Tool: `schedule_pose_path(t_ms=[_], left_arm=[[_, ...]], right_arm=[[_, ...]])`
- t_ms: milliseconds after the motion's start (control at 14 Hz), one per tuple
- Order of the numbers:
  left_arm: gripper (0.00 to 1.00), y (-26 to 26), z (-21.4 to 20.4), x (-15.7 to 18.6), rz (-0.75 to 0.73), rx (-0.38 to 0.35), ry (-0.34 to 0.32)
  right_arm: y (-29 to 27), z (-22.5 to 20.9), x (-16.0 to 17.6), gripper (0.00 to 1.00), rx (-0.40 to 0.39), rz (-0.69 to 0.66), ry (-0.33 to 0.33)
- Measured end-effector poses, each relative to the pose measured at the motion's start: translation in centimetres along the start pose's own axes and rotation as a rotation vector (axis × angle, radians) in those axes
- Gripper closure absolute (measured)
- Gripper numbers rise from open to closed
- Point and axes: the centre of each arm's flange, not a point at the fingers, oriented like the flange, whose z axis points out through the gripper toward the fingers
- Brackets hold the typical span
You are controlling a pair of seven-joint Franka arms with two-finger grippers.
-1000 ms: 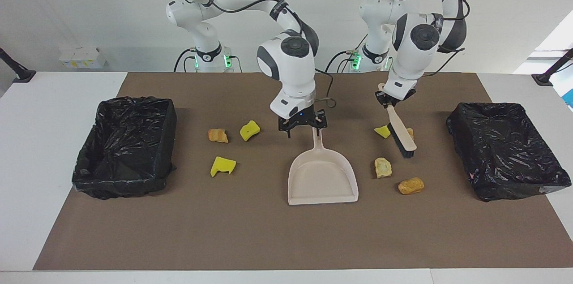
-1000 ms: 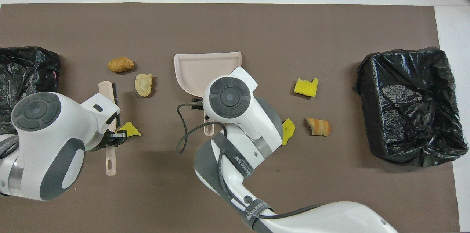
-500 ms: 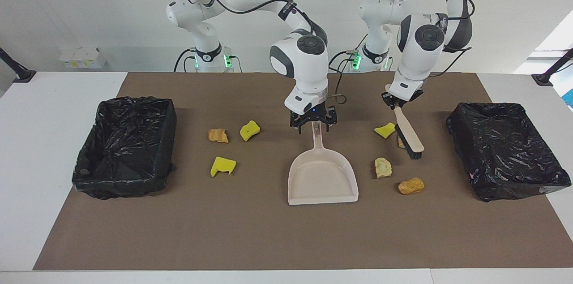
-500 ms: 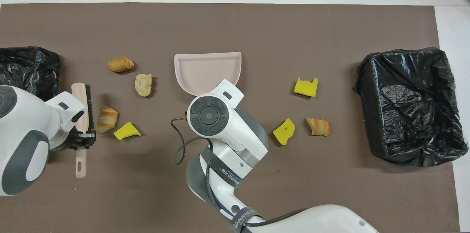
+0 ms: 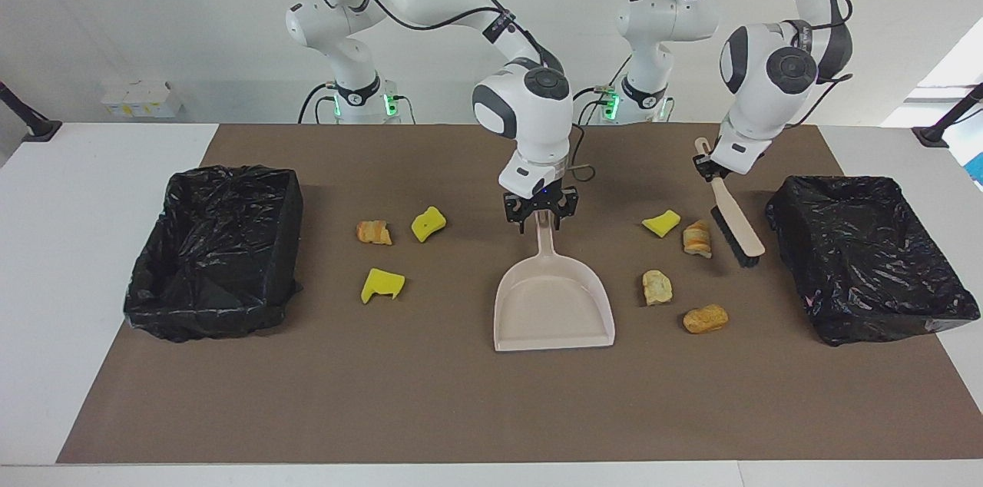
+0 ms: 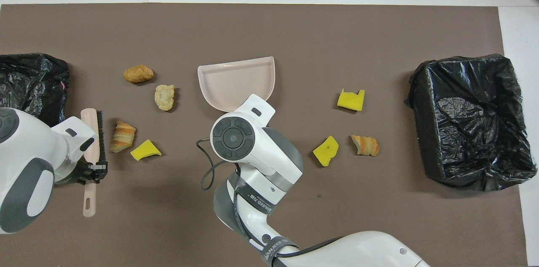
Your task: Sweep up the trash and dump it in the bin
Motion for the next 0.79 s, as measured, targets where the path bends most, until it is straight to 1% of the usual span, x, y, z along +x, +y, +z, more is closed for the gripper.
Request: schedule_pose_path(t_ms=[143,429,500,643,786], left_arm=[[0.74,-1.0,0.4,-0.1,0.021,-0.004,-0.012],[0.74,-1.4,2.5,-0.7,0.065,-0.002,-0.053],[0.74,-1.3,2.7,-0.8,0.068,-0.001,-0.058],[0.74,-1.1,3.2,-1.0,0.074,0.002,-0.068],[0.74,-0.7,3.4,-1.1,0.08,0.006,-0.071]], right_arm=[[0.1,-0.2,0.2,0.69,-0.004,-0.02,0.008],[1.8,-2.9,1.5,0.69,0.005,-0.141,0.043],[2.8,-3.7,2.0,0.69,-0.003,-0.188,0.042],[5.4,-5.4,2.8,0.69,-0.012,-0.303,0.004],[8.9,-7.4,3.5,0.69,0.018,-0.432,-0.068]])
